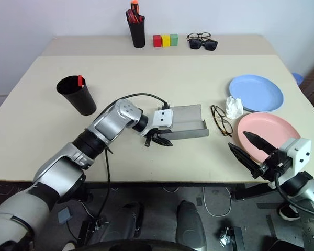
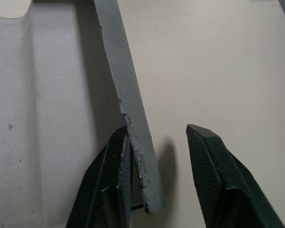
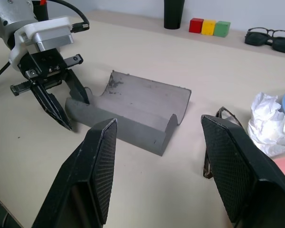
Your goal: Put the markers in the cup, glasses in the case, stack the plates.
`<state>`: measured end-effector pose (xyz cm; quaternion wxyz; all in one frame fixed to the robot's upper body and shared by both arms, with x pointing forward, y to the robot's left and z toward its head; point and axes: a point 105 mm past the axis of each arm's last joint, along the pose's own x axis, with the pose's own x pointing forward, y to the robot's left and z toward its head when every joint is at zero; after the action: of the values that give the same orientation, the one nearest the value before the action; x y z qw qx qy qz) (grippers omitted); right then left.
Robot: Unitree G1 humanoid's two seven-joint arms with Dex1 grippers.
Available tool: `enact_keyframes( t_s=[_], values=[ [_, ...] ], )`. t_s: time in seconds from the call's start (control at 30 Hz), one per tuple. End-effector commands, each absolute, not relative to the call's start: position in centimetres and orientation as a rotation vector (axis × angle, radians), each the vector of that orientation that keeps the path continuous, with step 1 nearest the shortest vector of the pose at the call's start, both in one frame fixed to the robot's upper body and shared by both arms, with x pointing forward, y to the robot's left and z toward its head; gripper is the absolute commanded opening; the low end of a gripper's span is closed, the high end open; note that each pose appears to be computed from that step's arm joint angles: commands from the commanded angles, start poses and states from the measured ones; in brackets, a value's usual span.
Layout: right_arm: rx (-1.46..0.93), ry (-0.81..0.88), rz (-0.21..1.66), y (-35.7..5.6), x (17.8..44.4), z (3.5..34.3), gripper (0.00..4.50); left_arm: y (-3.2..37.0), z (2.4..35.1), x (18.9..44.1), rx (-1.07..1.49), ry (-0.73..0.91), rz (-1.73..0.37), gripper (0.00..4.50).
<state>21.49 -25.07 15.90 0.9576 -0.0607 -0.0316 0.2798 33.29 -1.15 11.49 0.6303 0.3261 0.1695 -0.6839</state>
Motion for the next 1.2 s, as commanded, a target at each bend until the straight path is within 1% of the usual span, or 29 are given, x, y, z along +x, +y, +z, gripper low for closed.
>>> enact_keyframes(
  t_s=[0.03,0.23,0.3,0.37,0.4,0.7,0.87,1.07,1.2],
  values=[
    [-0.146,-0.119,0.566,-24.9,21.2,17.1,2.87,-1.4,12.2,32.8,0.754,0.370,-1.588,1.63],
    [-0.146,-0.120,0.569,-24.9,21.6,16.9,2.87,-0.8,11.9,32.5,0.735,0.401,-1.572,1.63],
    [-0.147,-0.122,0.572,-24.9,21.8,16.9,2.87,-0.8,11.7,32.7,0.728,0.409,-1.549,1.09],
    [-0.149,-0.124,0.576,-24.9,21.9,17.0,2.87,-0.9,11.8,32.8,0.718,0.413,-1.538,0.22],
    [-0.150,-0.124,0.578,-24.9,21.9,17.0,2.87,-0.9,11.9,32.8,0.719,0.412,-1.534,0.05],
    [-0.157,-0.120,0.590,-25.0,22.1,16.9,2.87,0.3,12.2,32.0,0.695,0.438,-1.512,0.05],
    [-0.158,-0.116,0.598,-25.0,22.2,16.8,2.87,1.9,12.3,31.2,0.661,0.474,-1.474,0.05],
    [-0.147,-0.075,0.581,-25.1,23.3,16.1,2.87,3.8,12.1,30.5,0.660,0.505,-1.432,0.05],
    [-0.153,-0.063,0.561,-25.4,24.2,15.9,2.87,4.4,11.9,30.5,0.662,0.509,-1.421,0.05]
  ],
)
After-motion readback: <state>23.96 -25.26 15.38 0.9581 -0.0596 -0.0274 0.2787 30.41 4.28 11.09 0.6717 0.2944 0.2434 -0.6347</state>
